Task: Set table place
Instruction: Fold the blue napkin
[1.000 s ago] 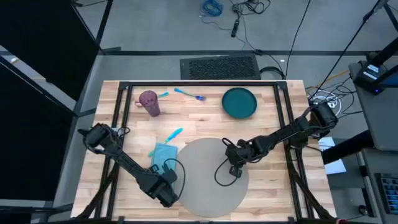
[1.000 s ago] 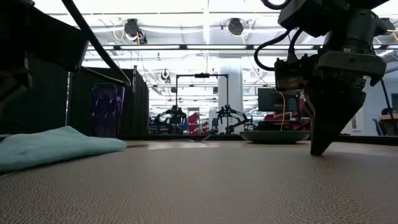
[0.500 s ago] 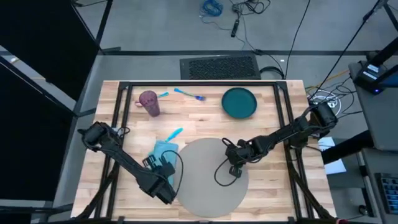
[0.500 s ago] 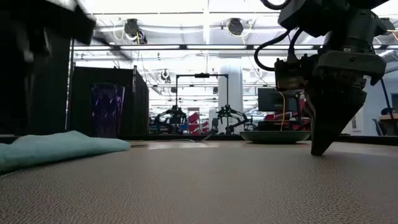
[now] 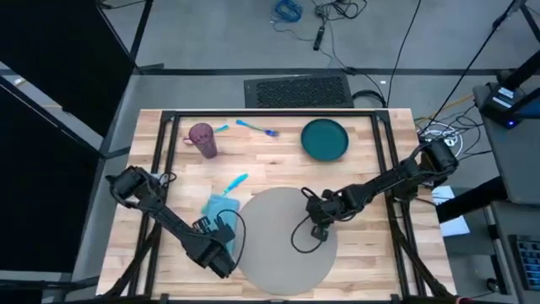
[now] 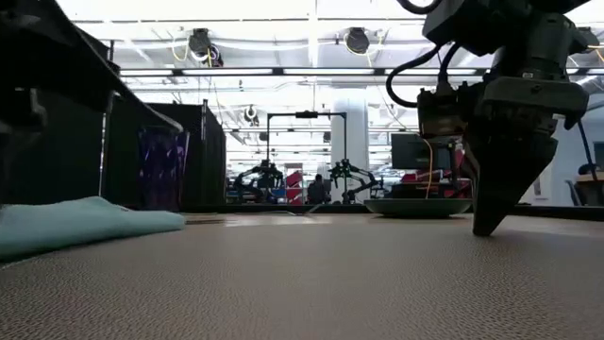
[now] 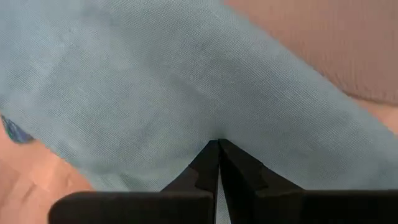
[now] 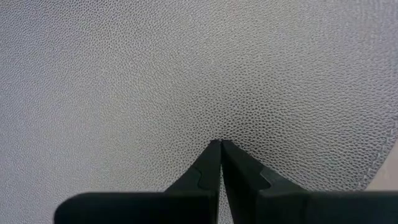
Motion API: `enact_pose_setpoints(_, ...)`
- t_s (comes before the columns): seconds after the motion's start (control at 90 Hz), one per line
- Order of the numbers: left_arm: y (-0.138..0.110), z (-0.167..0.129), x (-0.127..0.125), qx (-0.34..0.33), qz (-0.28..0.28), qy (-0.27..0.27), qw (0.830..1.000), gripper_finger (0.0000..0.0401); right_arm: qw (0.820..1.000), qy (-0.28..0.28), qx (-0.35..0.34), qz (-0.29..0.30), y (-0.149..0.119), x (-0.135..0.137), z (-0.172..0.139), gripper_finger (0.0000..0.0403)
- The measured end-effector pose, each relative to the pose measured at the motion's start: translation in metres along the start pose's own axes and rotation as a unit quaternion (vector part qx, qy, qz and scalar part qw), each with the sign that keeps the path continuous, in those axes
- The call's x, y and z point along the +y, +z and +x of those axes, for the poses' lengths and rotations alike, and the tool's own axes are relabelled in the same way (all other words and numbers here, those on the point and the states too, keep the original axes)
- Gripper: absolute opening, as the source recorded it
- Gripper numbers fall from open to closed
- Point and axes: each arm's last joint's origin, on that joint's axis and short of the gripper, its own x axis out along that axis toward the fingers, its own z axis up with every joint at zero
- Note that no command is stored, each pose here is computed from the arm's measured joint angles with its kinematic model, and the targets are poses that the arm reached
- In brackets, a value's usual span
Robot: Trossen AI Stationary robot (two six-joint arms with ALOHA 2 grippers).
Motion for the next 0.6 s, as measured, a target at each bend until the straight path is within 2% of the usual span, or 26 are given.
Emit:
enact_pose_setpoints(0.333, -0.020, -0.007, -0.015, 0.008, -0.027, -0.042, 0.999, 0.0000, 1.000, 0.000, 0.000, 0.002, 0.000, 0.000, 0.000, 0.0000)
enact_pose_setpoints(0.6, -0.024, -0.010, -0.017, -0.001, -0.028, -0.045, 0.999, 0.0000, 1.000, 0.002, 0.001, 0.004, 0.000, 0.000, 0.000, 0.0000)
